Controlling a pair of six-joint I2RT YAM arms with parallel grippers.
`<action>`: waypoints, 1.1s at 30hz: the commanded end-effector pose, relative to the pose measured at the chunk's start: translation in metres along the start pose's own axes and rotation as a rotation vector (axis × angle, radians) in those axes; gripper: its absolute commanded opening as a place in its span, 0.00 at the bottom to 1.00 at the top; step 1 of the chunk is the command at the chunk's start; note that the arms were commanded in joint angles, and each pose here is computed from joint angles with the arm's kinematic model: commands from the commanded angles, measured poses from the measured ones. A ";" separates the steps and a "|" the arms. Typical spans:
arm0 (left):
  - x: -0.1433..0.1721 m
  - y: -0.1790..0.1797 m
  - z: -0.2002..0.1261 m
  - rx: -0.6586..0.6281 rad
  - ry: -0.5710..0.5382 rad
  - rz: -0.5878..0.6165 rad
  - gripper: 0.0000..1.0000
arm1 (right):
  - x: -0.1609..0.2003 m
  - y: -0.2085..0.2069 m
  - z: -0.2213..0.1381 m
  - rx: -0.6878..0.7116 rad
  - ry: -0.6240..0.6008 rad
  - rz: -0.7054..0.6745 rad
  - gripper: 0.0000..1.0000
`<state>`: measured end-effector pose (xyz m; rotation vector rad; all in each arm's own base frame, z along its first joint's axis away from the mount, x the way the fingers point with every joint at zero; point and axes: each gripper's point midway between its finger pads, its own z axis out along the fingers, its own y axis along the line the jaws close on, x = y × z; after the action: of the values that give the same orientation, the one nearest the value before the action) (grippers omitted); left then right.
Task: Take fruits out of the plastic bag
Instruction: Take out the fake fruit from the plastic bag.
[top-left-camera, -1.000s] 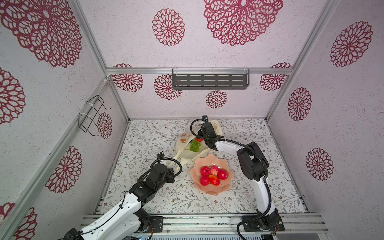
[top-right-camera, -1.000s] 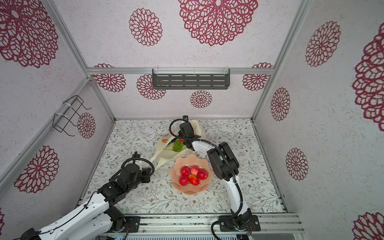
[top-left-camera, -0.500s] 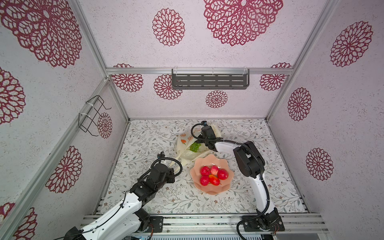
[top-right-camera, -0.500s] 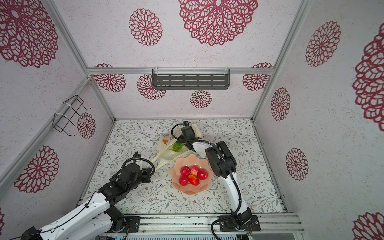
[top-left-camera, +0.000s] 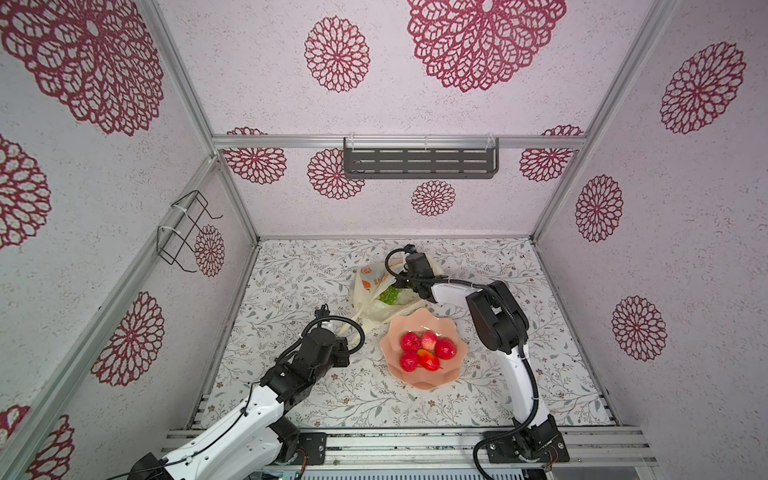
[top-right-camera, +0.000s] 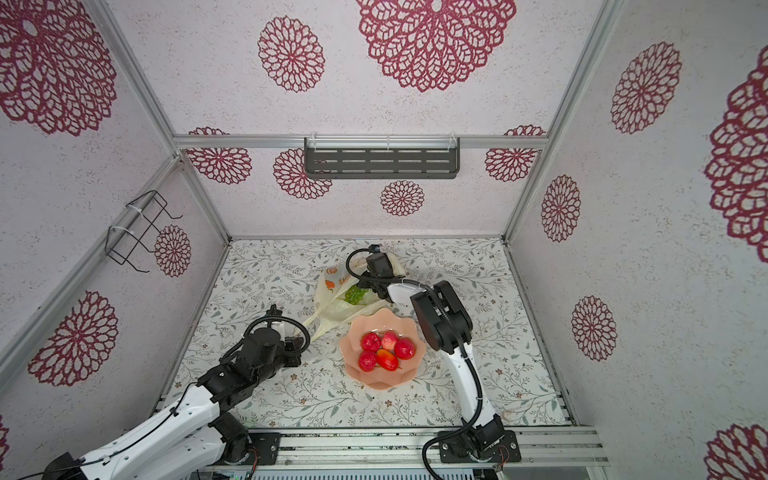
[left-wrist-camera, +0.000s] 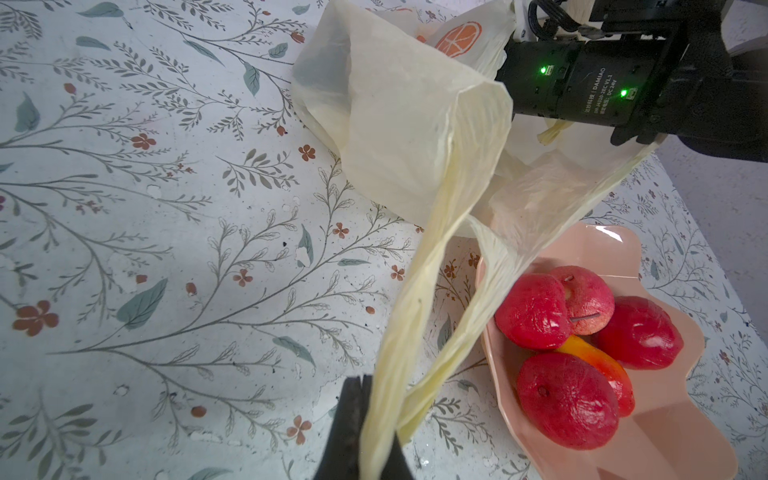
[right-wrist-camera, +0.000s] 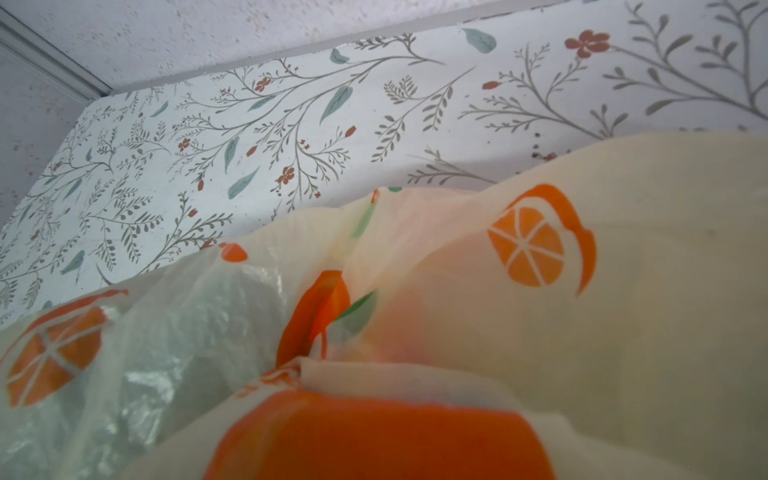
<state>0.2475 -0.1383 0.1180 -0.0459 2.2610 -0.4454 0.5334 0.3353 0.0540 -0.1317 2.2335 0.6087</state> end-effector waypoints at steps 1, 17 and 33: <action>-0.003 0.002 -0.002 -0.013 -0.018 0.015 0.00 | -0.016 -0.004 -0.013 -0.029 -0.017 0.041 0.48; -0.014 0.002 0.000 -0.029 -0.053 -0.001 0.00 | 0.014 0.024 -0.066 -0.211 0.076 -0.043 0.71; -0.012 0.005 -0.002 -0.037 -0.057 -0.008 0.00 | 0.003 -0.004 -0.036 -0.050 0.031 -0.057 0.66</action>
<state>0.2513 -0.1309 0.1174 -0.0816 2.2501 -0.3971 0.4939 0.3192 0.0669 -0.2645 2.2519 0.6813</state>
